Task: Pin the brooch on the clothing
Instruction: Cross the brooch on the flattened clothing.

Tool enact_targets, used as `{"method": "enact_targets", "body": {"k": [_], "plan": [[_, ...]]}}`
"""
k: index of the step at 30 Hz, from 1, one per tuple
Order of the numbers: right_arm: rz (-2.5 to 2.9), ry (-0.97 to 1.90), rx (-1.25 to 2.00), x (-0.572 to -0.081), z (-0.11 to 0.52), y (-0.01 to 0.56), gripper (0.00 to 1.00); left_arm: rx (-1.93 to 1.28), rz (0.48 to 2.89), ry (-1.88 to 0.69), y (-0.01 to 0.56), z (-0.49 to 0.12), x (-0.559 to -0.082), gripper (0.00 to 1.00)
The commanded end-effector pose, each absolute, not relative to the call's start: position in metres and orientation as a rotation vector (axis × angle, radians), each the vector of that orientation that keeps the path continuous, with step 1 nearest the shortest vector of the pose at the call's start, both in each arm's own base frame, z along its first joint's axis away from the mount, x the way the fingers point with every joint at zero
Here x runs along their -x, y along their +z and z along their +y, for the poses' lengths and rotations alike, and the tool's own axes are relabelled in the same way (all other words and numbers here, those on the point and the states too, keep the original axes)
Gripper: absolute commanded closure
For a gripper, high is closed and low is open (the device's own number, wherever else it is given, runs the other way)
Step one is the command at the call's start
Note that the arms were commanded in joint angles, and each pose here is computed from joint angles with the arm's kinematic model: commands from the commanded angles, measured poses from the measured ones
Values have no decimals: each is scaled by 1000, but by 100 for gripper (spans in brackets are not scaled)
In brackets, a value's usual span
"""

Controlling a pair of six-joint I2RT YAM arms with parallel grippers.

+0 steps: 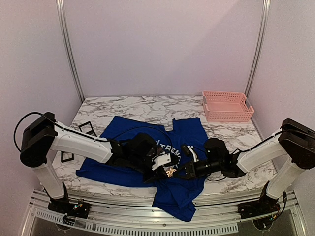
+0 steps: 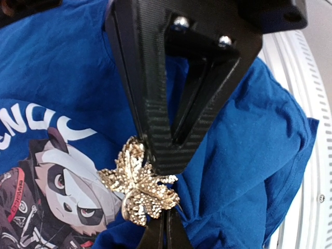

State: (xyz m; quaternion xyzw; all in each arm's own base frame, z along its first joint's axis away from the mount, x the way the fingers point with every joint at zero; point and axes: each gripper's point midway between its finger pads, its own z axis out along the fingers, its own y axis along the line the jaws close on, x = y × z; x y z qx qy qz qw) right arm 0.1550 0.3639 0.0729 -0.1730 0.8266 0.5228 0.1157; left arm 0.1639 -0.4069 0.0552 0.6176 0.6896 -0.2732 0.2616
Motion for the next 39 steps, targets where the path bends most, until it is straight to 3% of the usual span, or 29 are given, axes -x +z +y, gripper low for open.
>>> {"method": "enact_targets", "body": {"k": [1,19,29,39], "plan": [[2529,1665,740,-96,367,64,100,-1378,1700,-706,133,-428,-225,100],[2506,1648,767,-98,368,66,100,-1218,1770,-846,159,-433,-229,100],[2559,1613,750,-99,368,55,100,-1140,2102,-800,87,-409,-229,100],[2596,1611,804,-96,371,48,100,-1121,2169,-813,71,-406,-230,100]]}}
